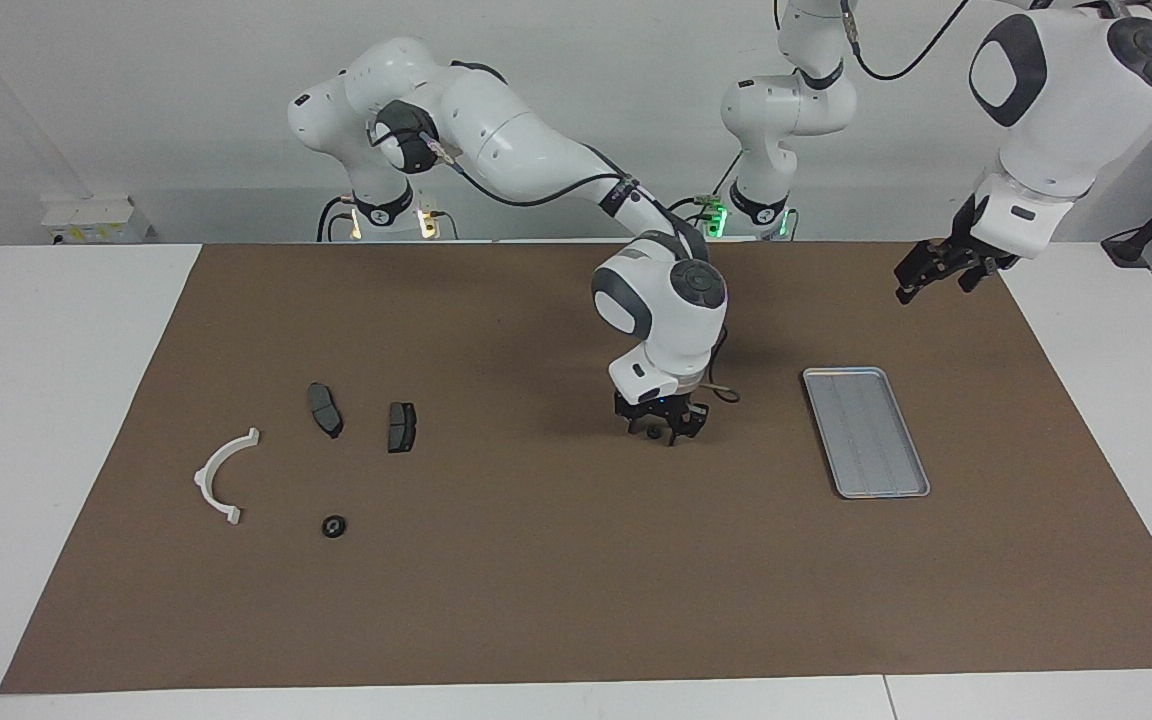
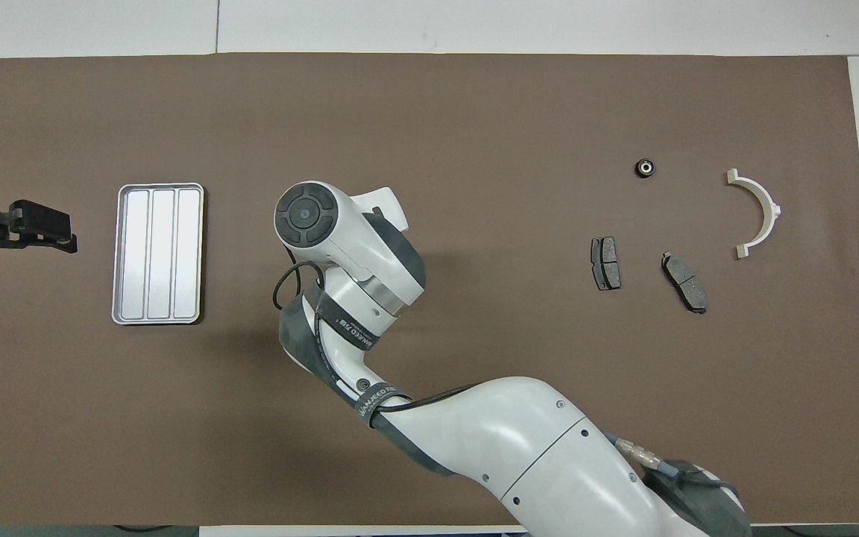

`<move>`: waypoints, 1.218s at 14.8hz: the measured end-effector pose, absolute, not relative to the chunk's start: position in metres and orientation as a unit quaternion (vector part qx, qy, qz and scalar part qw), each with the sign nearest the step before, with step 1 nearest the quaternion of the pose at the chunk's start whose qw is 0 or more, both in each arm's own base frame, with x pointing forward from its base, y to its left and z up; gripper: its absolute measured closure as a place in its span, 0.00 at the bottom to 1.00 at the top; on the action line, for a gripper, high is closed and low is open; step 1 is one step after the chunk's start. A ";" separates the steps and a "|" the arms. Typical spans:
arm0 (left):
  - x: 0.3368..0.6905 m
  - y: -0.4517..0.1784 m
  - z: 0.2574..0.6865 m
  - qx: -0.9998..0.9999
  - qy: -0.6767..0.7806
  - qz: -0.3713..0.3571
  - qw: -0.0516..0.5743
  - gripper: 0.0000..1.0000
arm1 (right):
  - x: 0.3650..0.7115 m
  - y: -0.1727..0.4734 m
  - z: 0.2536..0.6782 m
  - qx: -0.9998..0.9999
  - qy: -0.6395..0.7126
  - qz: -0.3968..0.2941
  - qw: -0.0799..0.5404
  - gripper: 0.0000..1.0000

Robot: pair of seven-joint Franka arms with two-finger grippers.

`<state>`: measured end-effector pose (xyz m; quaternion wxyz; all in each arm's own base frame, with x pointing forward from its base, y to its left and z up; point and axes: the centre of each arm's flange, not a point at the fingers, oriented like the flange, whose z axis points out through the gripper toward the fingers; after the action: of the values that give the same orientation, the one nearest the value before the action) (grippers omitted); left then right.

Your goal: Place bearing gear from tray to pile

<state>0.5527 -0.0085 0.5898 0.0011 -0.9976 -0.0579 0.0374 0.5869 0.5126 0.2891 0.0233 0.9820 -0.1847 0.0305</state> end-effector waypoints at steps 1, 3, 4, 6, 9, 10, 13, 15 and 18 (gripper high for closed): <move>0.553 -0.012 0.593 -0.998 -0.055 0.038 0.001 0.00 | 0.587 0.512 0.289 0.982 -0.185 0.029 0.025 0.37; 0.555 -0.017 0.589 -0.997 -0.050 0.052 0.003 0.00 | 0.586 0.512 0.289 0.982 -0.186 0.026 0.024 0.40; 0.558 -0.020 0.589 -0.997 -0.046 0.054 0.003 0.00 | 0.586 0.513 0.289 0.982 -0.187 0.025 0.022 0.50; 0.562 -0.032 0.592 -0.998 -0.036 0.053 0.004 0.00 | 0.586 0.513 0.290 0.982 -0.188 0.025 0.020 0.73; 0.562 -0.043 0.596 -0.998 -0.026 0.051 0.004 0.00 | 0.588 0.511 0.291 0.981 -0.190 0.023 0.021 0.76; 0.562 -0.044 0.597 -0.998 -0.025 0.051 0.004 0.00 | 0.591 0.506 0.291 0.981 -0.194 0.020 0.025 0.76; 0.562 -0.044 0.599 -0.998 -0.025 0.049 0.004 0.00 | 0.624 0.450 0.330 0.988 -0.145 0.001 0.051 0.76; 0.562 -0.044 0.599 -0.998 -0.026 0.049 0.004 0.00 | 0.667 0.359 0.394 0.995 -0.084 -0.011 0.052 0.76; 0.562 -0.044 0.599 -0.998 -0.025 0.049 0.004 0.00 | 0.716 0.198 0.451 0.999 -0.012 -0.016 0.029 0.76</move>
<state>0.5617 -0.0438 0.5989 0.0036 -0.9985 -0.0253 0.0486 0.7163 0.1980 0.4514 0.0286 0.9994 -0.0123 -0.0157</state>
